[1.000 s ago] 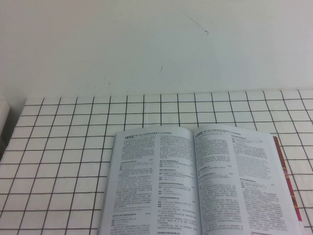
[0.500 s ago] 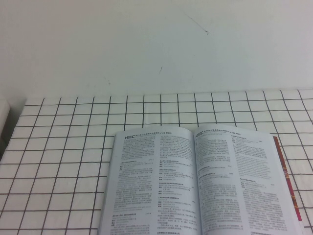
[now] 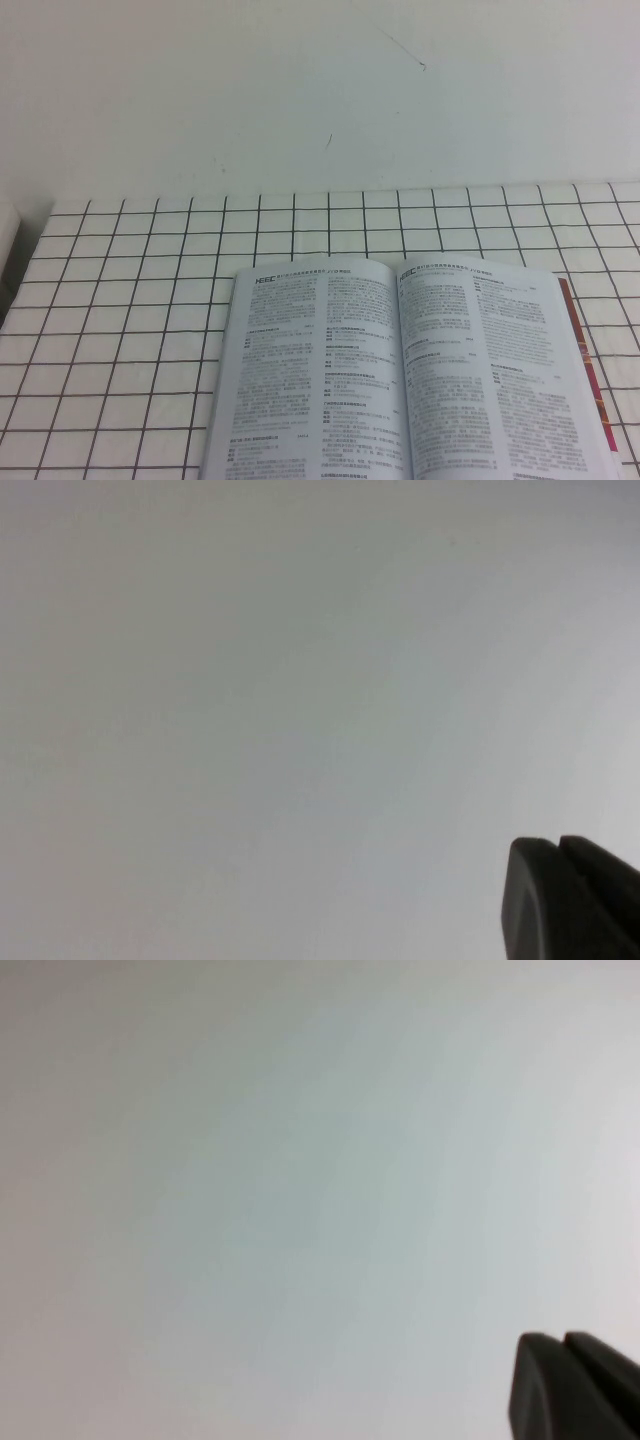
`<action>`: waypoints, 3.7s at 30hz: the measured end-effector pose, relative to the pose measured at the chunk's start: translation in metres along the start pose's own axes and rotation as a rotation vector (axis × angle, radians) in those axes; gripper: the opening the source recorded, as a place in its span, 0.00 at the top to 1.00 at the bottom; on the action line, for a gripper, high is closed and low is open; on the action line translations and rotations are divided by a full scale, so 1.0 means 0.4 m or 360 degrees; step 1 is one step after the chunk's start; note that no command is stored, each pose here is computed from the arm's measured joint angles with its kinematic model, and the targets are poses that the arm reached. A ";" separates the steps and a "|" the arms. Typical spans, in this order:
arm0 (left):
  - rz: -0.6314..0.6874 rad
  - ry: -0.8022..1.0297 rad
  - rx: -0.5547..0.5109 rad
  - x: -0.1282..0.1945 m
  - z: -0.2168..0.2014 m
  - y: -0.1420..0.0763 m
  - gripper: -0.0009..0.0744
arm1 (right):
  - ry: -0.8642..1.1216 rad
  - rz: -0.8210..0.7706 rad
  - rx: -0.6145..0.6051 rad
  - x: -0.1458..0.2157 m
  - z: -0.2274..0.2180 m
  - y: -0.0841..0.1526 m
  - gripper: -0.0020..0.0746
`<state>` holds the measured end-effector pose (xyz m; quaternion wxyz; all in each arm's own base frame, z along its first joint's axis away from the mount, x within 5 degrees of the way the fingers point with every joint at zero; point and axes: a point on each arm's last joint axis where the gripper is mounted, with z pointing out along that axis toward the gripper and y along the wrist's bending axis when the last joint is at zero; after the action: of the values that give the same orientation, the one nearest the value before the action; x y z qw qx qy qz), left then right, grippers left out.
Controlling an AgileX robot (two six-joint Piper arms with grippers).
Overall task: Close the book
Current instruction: 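Close the open booklet and leave it lying on the table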
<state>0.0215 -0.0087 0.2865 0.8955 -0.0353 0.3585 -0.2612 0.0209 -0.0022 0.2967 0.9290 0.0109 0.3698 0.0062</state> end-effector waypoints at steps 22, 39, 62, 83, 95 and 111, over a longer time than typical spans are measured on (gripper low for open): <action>0.0404 0.0641 -0.0829 -0.208 0.184 0.000 0.99 | 0.0563 -0.0354 -0.0232 -0.175 0.325 0.034 0.98; 0.0547 0.1983 -0.0584 -0.017 0.168 0.028 0.99 | 0.1312 0.0002 -0.0513 0.125 0.208 0.072 0.98; 0.0204 0.2416 -0.0289 0.063 0.165 -0.005 0.99 | 0.1439 -0.0156 -0.0834 0.192 0.273 0.107 0.98; 0.0046 0.2457 -0.0174 0.104 0.191 -0.011 0.99 | 0.2797 -0.0287 -0.0555 0.402 0.263 0.091 0.98; 0.0116 0.2398 -0.0227 0.117 0.210 0.007 0.99 | 0.2607 0.0474 -0.1140 0.433 0.276 0.255 0.98; -0.0174 0.2619 -0.0476 0.262 0.247 0.069 0.99 | 0.2521 0.0576 -0.1636 0.495 0.270 0.335 0.98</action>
<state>0.1624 -0.0489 0.2872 0.3200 0.0308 0.9264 -0.1962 0.2385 0.1338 0.2424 0.2859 -0.3480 0.8349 0.3165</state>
